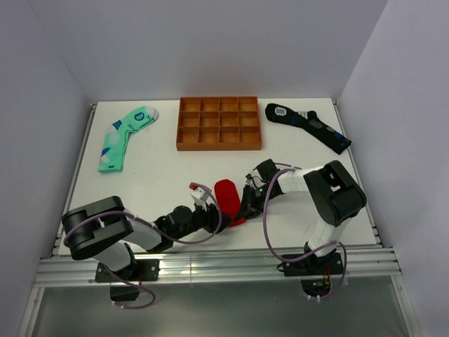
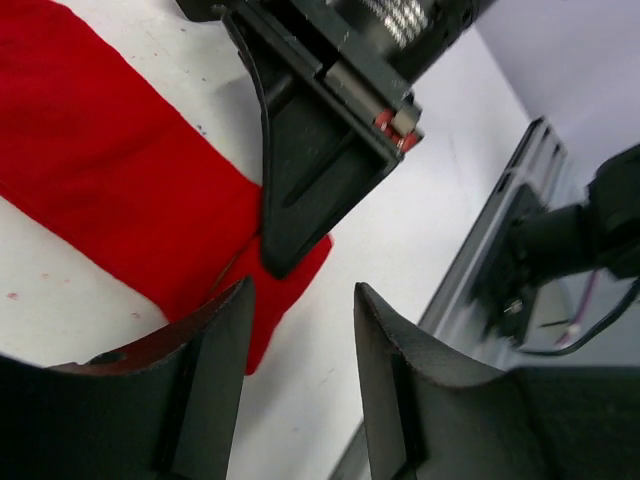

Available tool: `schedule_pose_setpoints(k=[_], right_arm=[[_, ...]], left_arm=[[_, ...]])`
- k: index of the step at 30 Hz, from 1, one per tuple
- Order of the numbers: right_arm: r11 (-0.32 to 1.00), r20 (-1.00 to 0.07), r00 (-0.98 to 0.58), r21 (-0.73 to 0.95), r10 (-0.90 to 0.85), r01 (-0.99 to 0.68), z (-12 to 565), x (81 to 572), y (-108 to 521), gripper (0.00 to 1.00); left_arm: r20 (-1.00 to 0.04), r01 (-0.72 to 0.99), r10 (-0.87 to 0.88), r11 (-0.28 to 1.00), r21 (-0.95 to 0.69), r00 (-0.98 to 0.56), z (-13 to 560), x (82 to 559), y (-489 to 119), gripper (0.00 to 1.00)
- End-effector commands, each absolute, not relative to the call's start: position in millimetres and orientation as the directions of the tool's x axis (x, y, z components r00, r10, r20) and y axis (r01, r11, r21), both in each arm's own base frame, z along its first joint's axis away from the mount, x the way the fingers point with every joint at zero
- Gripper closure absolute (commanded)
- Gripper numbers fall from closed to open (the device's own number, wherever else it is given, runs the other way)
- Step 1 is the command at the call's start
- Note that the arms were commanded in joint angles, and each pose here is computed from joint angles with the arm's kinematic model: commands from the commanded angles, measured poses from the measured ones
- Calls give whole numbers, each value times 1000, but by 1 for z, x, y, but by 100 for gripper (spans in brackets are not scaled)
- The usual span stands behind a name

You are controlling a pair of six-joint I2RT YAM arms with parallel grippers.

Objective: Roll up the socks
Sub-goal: Roll the sock at the center of the board.

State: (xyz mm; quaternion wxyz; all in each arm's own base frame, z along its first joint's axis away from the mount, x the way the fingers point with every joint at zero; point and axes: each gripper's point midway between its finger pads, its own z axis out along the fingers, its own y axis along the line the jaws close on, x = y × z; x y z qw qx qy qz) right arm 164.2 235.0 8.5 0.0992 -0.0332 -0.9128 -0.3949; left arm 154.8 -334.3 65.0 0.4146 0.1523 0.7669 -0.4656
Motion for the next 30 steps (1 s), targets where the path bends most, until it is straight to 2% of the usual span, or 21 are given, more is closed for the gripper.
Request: schedule_pose_setpoints(k=[1,5,12,15,19,22,30], right_arm=[[867,345,-920,383,187,320,-50,126,181,100],[858,320,-925,398,202,325,-51,130,184,100],[818,286,-922,442,261,369,-46,138,195,100],[796,291,-917,467,273,386,-46,139,204,100],[788,310,-913,476,266,391,-47,135,210,100],[789,317,-911,472,264,394,-48,134,211,100],[790,321,-910,470,263,394,-46,135,211,100]], left_arm=[[-673,481,-219,550,-683,-706,67,159,-335,50],[-614,385,-259,584,-714,-746,63,159,-327,51],[-583,367,-278,557,-745,-763,78,151,-319,50],[-554,293,-271,626,-723,-787,63,152,-311,49],[-534,233,-276,676,-699,-799,44,150,-296,40],[-508,221,-292,651,-727,-811,44,146,-296,33],[-447,112,-356,668,-736,-821,29,153,-299,35]])
